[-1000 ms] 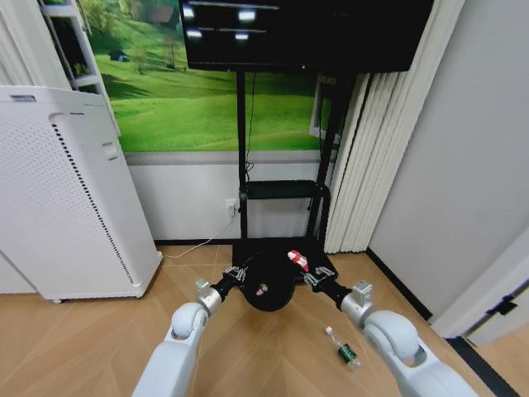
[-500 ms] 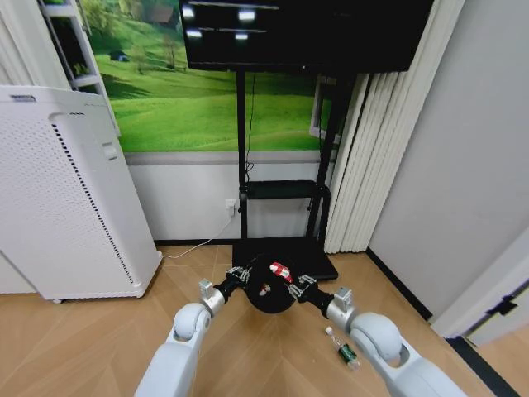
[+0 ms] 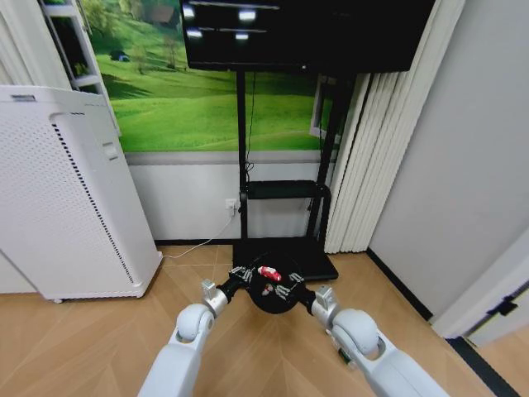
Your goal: Pick up the trash bin and place the garbage on the floor into it.
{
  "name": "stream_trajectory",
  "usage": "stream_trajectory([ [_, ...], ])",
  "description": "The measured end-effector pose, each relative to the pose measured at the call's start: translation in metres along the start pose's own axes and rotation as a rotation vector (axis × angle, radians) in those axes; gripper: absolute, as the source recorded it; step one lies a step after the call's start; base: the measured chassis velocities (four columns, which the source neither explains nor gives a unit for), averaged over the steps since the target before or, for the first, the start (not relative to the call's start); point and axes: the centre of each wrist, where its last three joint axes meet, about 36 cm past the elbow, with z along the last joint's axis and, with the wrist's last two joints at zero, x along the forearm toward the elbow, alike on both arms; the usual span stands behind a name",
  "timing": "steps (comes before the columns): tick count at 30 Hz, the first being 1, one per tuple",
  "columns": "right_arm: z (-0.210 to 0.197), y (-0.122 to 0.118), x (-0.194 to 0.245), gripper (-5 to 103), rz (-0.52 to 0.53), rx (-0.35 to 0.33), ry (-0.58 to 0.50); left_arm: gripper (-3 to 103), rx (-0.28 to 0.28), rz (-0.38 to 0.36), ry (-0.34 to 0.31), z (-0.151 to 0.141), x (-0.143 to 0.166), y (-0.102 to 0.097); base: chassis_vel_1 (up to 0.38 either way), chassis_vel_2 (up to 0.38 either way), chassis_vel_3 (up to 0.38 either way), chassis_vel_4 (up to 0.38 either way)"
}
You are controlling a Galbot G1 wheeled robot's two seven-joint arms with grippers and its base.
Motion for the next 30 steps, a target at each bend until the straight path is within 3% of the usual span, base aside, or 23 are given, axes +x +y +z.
stream_trajectory([
  [2,-0.001,-0.005,0.003,78,0.024,-0.009,-0.006,7,0.0,0.0,0.0,0.0,0.001,-0.001,0.0,0.0,0.0,0.0],
  [5,-0.002,-0.009,0.005,83,0.043,-0.018,-0.011,7,0.0,0.0,0.0,0.0,0.001,-0.001,0.0,0.0,0.0,0.0],
  [7,-0.003,-0.019,0.012,97,0.163,-0.078,-0.032,7,-0.002,-0.001,-0.002,-0.001,0.004,-0.002,0.0,0.0,0.0,0.0],
  [8,-0.003,-0.019,0.012,97,0.163,-0.078,-0.032,7,-0.002,-0.001,-0.002,-0.001,0.004,-0.002,0.0,0.0,0.0,0.0],
  [9,0.0,-0.026,0.014,99,0.265,-0.116,-0.031,7,-0.006,-0.004,-0.005,-0.002,0.006,-0.001,0.0,0.0,0.0,0.0],
  [11,0.001,-0.028,0.014,99,0.297,-0.13,-0.028,7,-0.006,-0.005,-0.005,-0.003,0.007,-0.001,0.0,0.0,0.0,0.0],
  [12,0.008,-0.036,0.011,100,0.443,-0.205,-0.009,7,-0.009,-0.009,-0.008,-0.004,0.01,0.0,0.0,0.0,0.0,0.0],
  [13,0.012,-0.04,0.009,100,0.508,-0.241,-0.001,7,-0.012,-0.01,-0.01,-0.005,0.011,0.001,0.0,0.0,0.0,0.0],
  [14,0.012,-0.04,0.009,100,0.508,-0.241,-0.001,7,-0.012,-0.01,-0.01,-0.005,0.011,0.001,0.0,0.0,0.0,0.0],
  [15,0.018,-0.047,0.005,100,0.605,-0.291,0.003,7,-0.015,-0.012,-0.015,-0.008,0.013,0.002,0.0,0.0,0.0,0.0],
  [18,0.025,-0.057,0.006,100,0.674,-0.324,0.002,7,-0.02,-0.015,-0.016,-0.01,0.017,0.005,0.0,0.0,0.0,0.0],
  [30,0.032,-0.065,0.014,100,0.648,-0.309,-0.002,7,-0.024,-0.015,-0.013,-0.011,0.02,0.007,-0.027,-0.017,0.02,0.015],
])
